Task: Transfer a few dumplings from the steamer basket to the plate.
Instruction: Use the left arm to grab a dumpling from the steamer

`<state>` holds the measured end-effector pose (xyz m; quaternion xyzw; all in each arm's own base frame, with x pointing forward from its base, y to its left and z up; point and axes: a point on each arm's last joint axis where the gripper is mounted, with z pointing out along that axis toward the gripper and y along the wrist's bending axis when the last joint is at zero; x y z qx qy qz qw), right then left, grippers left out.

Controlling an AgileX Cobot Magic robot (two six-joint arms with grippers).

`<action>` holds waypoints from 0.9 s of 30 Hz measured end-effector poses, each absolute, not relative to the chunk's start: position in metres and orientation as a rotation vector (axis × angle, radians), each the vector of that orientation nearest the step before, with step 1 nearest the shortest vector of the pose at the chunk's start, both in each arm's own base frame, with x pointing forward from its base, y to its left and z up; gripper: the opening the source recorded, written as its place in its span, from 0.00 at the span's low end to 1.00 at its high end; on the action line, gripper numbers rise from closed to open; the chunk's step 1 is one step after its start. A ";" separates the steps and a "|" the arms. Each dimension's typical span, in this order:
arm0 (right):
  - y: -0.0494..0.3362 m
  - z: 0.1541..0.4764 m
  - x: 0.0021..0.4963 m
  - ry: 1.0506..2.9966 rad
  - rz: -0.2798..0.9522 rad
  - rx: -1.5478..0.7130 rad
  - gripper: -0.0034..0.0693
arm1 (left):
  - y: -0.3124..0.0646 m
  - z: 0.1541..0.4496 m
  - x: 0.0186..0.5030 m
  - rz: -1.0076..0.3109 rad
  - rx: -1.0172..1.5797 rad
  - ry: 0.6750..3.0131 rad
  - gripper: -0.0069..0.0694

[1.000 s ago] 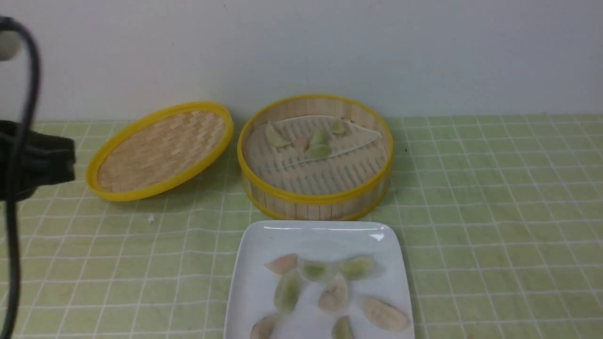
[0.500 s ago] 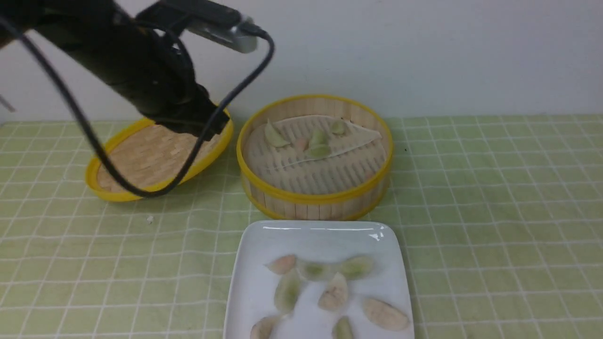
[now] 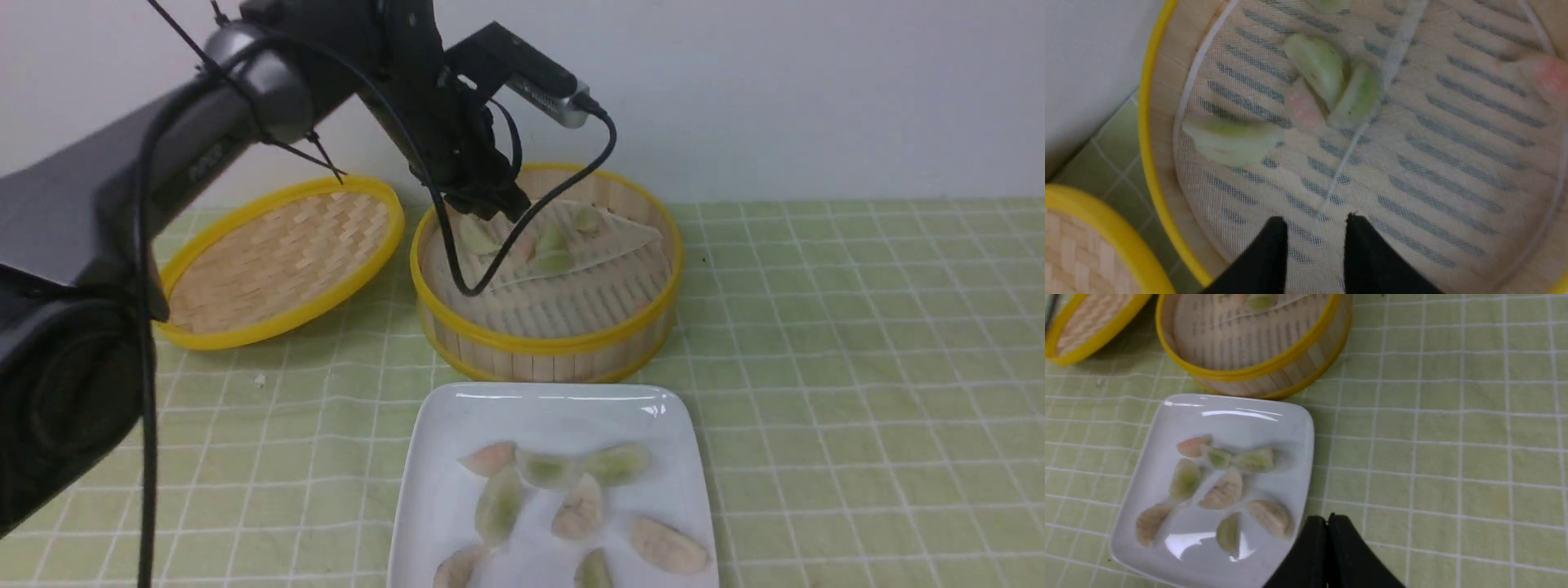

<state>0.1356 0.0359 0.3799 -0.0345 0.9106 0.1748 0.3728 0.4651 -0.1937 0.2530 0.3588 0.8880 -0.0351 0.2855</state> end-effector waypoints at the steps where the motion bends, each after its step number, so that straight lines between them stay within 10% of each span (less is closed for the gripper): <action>1: 0.036 0.380 0.136 2.330 0.457 -0.091 0.03 | -0.195 0.247 0.469 -0.085 0.956 2.366 0.45; 8: 0.038 0.381 0.135 2.322 0.481 -0.103 0.03 | -0.197 0.193 0.499 0.063 0.958 2.258 0.79; 18: 0.041 0.382 0.134 2.321 0.531 -0.100 0.03 | -0.200 0.163 0.510 0.084 0.919 2.243 0.83; 24: 0.043 0.382 0.134 2.322 0.563 -0.098 0.03 | -0.199 0.158 0.508 0.002 0.704 2.361 0.68; 27: 0.044 0.382 0.133 2.325 0.574 -0.099 0.03 | -0.196 0.152 0.504 -0.014 0.631 2.450 0.38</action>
